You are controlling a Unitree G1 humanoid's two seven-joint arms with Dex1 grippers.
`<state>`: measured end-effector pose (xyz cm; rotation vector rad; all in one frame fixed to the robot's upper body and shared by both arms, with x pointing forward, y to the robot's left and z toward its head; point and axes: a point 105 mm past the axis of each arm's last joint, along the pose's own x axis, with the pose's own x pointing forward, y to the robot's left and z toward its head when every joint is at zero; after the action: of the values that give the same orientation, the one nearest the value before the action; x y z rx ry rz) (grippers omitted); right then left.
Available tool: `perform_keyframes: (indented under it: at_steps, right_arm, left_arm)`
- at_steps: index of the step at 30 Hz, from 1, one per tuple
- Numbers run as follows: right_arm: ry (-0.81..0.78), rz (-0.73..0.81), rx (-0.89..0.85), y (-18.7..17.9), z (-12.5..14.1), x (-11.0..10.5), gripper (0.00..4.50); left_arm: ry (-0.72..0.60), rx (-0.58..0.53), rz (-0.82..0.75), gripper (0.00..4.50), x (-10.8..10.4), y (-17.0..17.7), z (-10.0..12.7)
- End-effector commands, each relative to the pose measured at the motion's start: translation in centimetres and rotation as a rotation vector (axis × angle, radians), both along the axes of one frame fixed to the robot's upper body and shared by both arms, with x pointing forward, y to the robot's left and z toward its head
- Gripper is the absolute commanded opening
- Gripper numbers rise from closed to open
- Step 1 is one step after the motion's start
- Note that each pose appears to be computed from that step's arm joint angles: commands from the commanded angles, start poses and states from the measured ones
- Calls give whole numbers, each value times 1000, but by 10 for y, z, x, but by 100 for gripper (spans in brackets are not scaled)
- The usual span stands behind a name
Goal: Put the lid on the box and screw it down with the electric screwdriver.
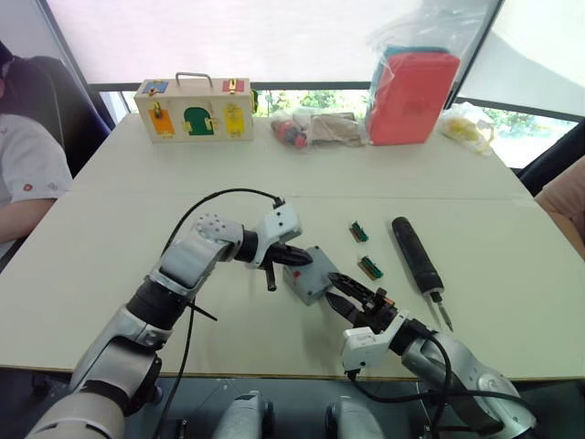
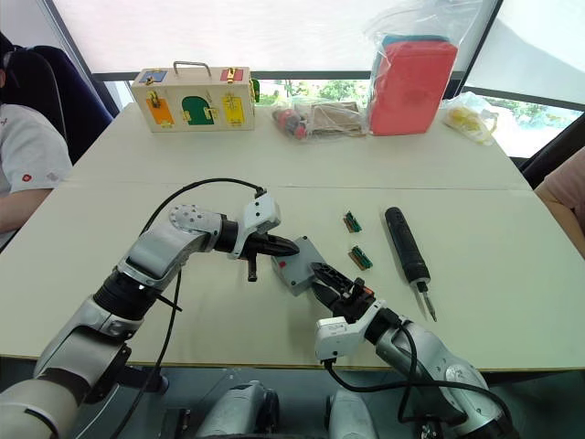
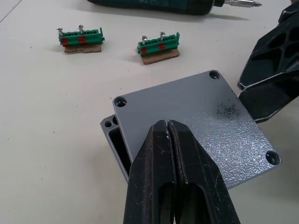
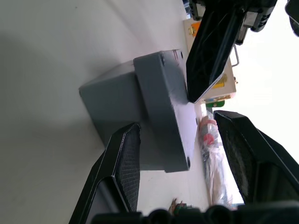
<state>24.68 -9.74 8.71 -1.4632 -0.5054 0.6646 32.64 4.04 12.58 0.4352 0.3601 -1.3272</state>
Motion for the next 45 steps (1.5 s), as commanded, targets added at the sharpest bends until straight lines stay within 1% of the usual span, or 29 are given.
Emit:
perform_keyframes:
  at_steps: [1,12,45]
  right_arm:
    - [-46,-7,28,-3,14,2,268]
    - [-79,-20,65,-7,23,1,268]
    - [-69,-4,91,-10,26,-3,268]
  left_arm:
    - [78,111,67,0,2,14,-34]
    - [79,112,82,0,3,18,-33]
    - [78,114,100,0,5,21,-32]
